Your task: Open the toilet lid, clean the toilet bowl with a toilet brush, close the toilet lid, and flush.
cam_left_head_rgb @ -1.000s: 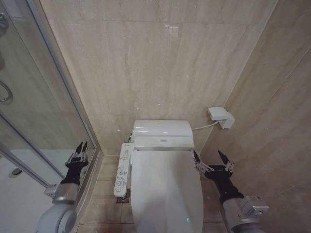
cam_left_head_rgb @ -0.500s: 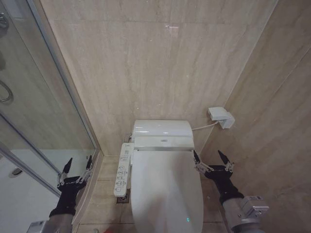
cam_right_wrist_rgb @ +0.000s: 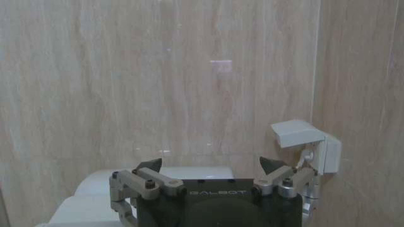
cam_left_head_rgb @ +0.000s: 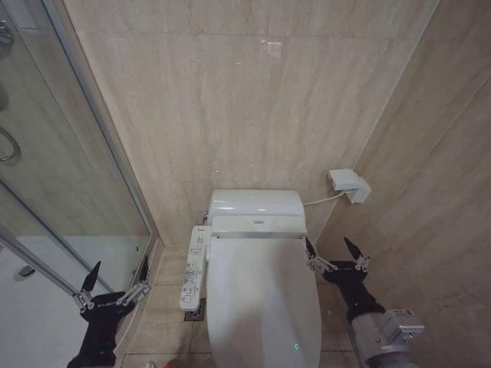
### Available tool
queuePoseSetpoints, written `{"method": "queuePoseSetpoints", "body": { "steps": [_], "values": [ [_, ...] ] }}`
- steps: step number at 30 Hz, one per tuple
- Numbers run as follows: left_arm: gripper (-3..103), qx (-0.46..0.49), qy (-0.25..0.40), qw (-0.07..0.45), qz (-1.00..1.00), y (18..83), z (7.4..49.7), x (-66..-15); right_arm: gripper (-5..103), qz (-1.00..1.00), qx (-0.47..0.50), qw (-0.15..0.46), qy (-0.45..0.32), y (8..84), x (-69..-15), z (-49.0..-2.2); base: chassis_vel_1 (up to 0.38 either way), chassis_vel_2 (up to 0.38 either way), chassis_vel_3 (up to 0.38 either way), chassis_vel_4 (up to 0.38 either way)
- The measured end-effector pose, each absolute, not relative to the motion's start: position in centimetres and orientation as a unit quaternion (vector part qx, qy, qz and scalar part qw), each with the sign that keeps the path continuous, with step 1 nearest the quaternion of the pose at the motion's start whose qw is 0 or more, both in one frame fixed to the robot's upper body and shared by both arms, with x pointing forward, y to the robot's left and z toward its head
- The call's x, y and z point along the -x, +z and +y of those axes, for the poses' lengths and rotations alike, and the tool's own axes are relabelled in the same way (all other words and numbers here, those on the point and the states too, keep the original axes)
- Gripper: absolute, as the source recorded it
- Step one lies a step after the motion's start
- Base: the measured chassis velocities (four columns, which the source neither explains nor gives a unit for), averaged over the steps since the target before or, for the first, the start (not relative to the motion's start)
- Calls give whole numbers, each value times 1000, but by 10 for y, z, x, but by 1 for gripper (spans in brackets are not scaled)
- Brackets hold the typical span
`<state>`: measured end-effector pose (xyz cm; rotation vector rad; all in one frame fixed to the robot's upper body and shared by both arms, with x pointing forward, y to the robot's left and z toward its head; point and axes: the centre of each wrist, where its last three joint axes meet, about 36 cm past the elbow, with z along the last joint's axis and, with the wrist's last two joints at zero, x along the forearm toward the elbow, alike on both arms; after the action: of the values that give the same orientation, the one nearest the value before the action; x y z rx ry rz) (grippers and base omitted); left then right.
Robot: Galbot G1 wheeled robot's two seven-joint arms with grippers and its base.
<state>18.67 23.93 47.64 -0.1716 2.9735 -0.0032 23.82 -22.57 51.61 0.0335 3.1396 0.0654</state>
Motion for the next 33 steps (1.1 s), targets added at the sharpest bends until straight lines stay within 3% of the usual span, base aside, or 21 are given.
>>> {"method": "queuePoseSetpoints", "body": {
  "steps": [33],
  "values": [
    [100, 66, 3, 68, 995, 476, 224, -173, 100, 1000, -11, 1, 21, 516, -238, -226, 0, 0, 0, 0]
  ]
}}
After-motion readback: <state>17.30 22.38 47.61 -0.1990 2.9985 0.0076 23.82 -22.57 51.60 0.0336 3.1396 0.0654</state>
